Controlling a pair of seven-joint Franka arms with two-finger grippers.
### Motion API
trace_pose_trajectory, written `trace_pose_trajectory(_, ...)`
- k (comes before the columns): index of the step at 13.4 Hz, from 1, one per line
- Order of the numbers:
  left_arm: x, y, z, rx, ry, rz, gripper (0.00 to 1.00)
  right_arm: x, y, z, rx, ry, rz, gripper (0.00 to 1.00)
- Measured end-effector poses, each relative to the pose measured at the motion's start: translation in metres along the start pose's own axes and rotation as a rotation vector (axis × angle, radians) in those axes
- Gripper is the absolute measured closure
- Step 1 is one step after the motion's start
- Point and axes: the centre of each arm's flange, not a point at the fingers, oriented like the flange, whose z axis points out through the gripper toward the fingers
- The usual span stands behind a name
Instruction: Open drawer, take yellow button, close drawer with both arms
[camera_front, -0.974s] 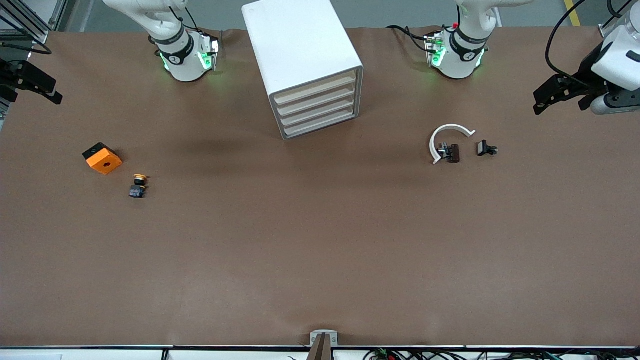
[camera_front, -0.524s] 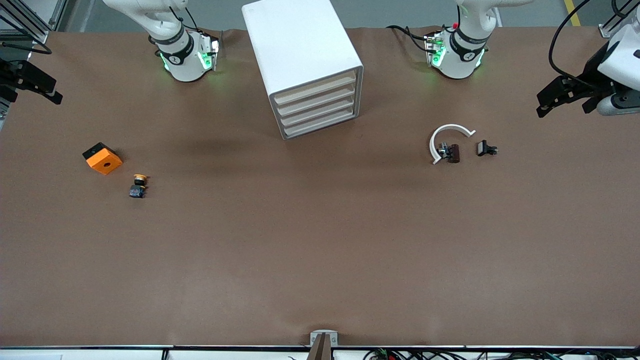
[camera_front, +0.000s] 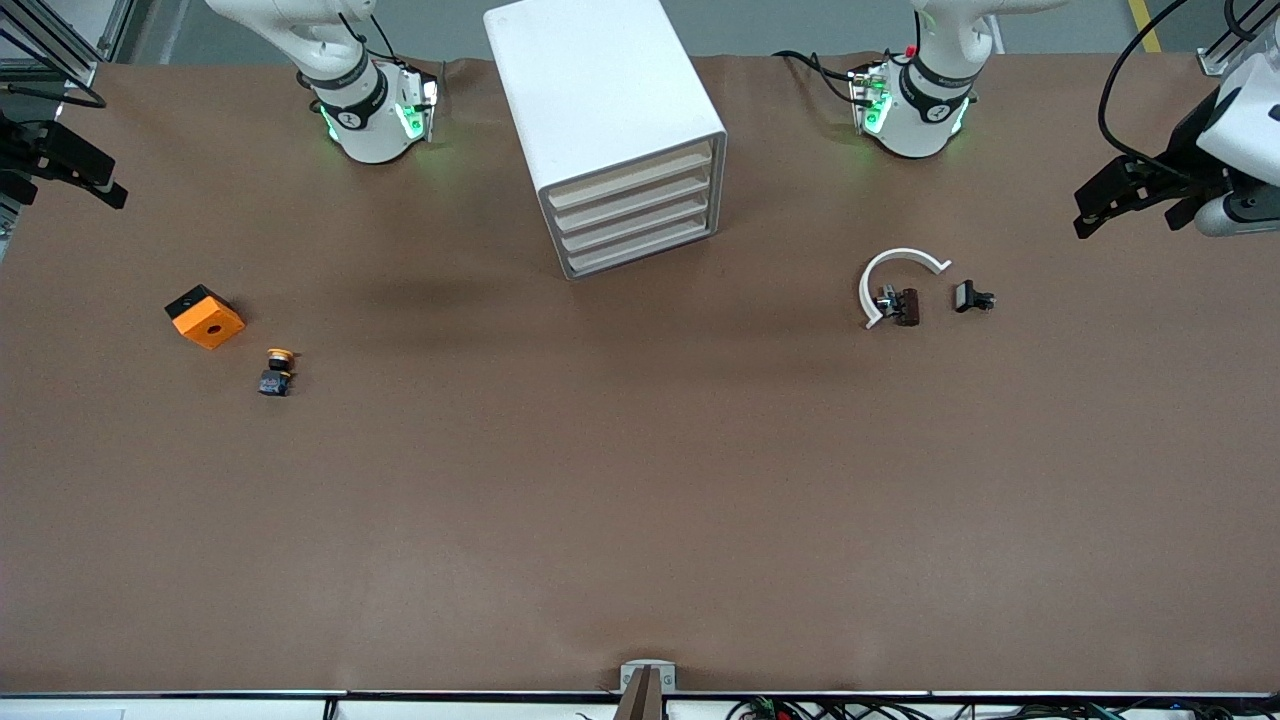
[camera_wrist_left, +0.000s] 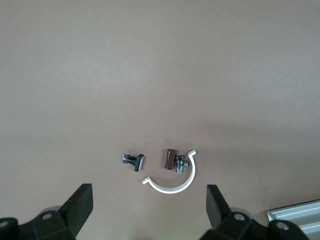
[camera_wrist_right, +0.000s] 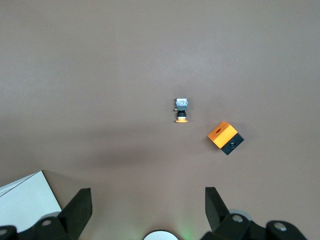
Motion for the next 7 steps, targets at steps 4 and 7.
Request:
trace_pose_trajectory(4, 0.0002, -0.0038, 0.0004, 0.001, -0.004, -0.007, 0.00, 0.0000, -0.0001, 0.0000, 0.000, 0.000, 0.000, 0.00)
trace_pose_trajectory(7, 0.0004, -0.0054, -0.0002, 0.001, -0.003, -0.010, 0.00, 0.0000, -0.0001, -0.0001, 0.000, 0.000, 0.000, 0.00)
